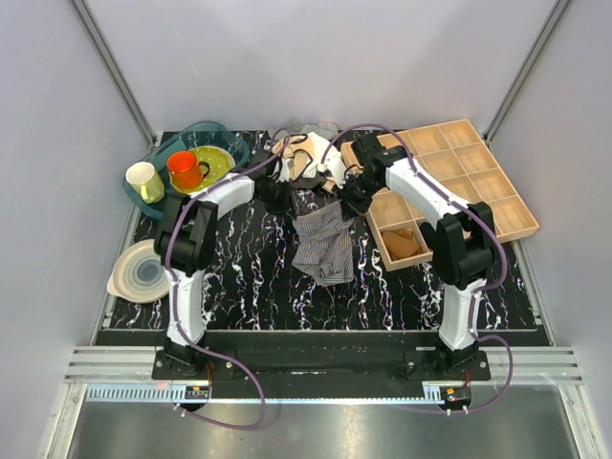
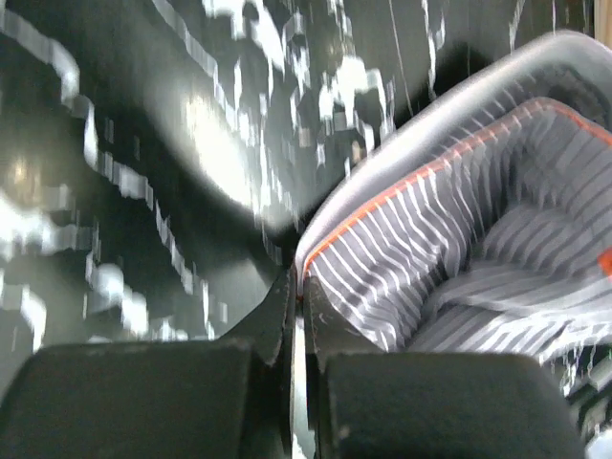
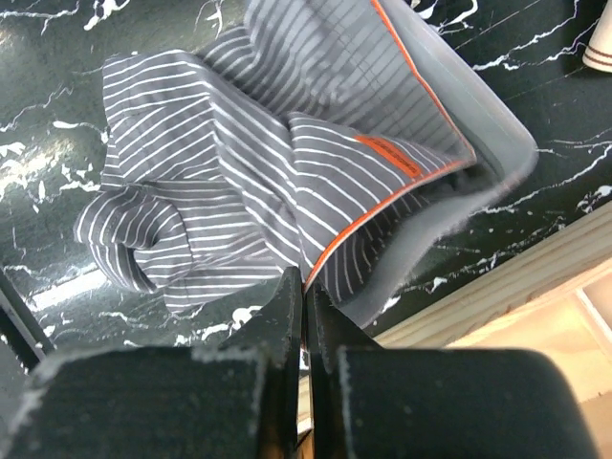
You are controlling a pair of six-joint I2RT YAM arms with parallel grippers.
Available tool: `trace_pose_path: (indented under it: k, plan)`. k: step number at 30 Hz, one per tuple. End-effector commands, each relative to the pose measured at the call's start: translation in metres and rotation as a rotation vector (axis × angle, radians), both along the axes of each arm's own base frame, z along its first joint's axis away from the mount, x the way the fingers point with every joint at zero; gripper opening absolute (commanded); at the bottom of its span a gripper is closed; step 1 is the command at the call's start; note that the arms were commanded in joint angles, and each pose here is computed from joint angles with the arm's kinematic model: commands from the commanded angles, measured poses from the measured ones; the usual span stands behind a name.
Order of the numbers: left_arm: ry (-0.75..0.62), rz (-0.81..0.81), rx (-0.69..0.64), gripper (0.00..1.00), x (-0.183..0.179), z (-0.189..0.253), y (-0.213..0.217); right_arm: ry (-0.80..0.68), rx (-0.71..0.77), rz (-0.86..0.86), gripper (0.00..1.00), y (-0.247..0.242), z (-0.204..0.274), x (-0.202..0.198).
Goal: Roll the underwear
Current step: Flatten out the underwear at the center of the board.
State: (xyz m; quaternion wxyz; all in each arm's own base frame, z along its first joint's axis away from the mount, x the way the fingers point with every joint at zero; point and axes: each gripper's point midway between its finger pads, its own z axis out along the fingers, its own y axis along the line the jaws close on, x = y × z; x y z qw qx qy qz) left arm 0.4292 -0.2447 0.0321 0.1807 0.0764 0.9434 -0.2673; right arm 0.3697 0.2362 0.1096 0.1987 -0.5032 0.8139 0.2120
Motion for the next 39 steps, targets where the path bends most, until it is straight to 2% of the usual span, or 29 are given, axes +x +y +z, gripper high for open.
trace_pose_path:
  k: [1,2,5,6,8,9,12,13,18,23,26,28,29,30,32,33,34,35,36,37,38,39]
  plan:
    - [-0.254,0.015,-0.003,0.0,-0.013,0.109,0.029,-0.137,0.045,0.043,0.0,-0.008,0.072,-0.011]
    - [-0.338,0.029,-0.017,0.0,-0.027,0.152,0.042,-0.15,0.046,0.052,0.0,-0.011,0.081,-0.015]
    - [-0.394,0.033,0.025,0.0,-0.065,0.177,0.07,-0.205,0.053,0.12,0.0,-0.016,0.118,-0.04]
    - [-0.488,0.025,0.016,0.0,-0.084,0.21,0.078,-0.237,0.062,0.15,0.0,-0.015,0.135,-0.052]
    - [-0.496,0.021,0.034,0.0,-0.112,0.215,0.091,-0.259,0.052,0.212,0.0,-0.014,0.148,-0.075]
    - [-0.57,0.021,0.022,0.0,-0.131,0.24,0.097,-0.292,0.052,0.267,0.0,-0.008,0.16,-0.097]
    - [-0.613,0.028,0.037,0.0,-0.164,0.252,0.112,-0.397,0.053,0.345,0.0,-0.003,0.182,-0.127]
    - [-0.676,0.059,0.044,0.0,-0.178,0.268,0.122,-0.415,0.06,0.374,0.0,0.002,0.185,-0.138]
    - [-0.787,0.127,0.06,0.0,-0.22,0.308,0.148,-0.452,0.128,0.396,0.0,-0.002,0.215,-0.163]
    - [-0.819,0.152,0.046,0.0,-0.235,0.325,0.154,-0.419,0.146,0.382,0.0,0.003,0.207,-0.163]
    - [-0.798,0.164,0.067,0.0,-0.218,0.31,0.152,-0.436,0.051,0.267,0.0,0.003,0.181,-0.128]
    - [-0.726,0.152,0.098,0.0,-0.195,0.281,0.146,-0.401,0.013,0.188,0.0,0.006,0.153,-0.101]
    - [-0.739,0.153,0.095,0.0,-0.18,0.279,0.142,-0.381,0.012,0.153,0.0,0.006,0.144,-0.09]
    - [-0.666,0.138,0.121,0.0,-0.158,0.254,0.135,-0.351,0.007,0.099,0.0,0.005,0.126,-0.067]
    - [-0.628,0.132,0.135,0.0,-0.123,0.234,0.126,-0.287,0.014,0.013,0.0,0.004,0.102,-0.045]
    - [-0.596,0.126,0.139,0.0,-0.107,0.223,0.122,-0.252,-0.006,-0.017,0.0,0.005,0.075,-0.026]
    - [-0.476,0.12,0.191,0.0,-0.078,0.179,0.119,-0.231,-0.025,-0.064,0.0,-0.002,0.061,-0.011]
    - [-0.497,0.124,0.196,0.0,-0.05,0.188,0.116,-0.225,-0.061,-0.101,0.09,-0.008,0.047,0.002]
    - [-0.468,0.138,0.232,0.0,-0.03,0.178,0.118,-0.167,-0.107,-0.114,0.16,-0.009,0.014,0.012]
    - [-0.345,0.129,0.275,0.08,0.0,0.129,0.117,-0.17,-0.109,-0.152,0.24,-0.011,0.014,0.027]
    - [-0.362,0.148,0.278,0.16,0.024,0.149,0.115,-0.158,-0.126,-0.172,0.33,-0.015,0.008,0.033]
    - [-0.341,0.159,0.297,0.21,0.04,0.143,0.116,-0.138,-0.132,-0.174,0.37,-0.016,0.003,0.034]
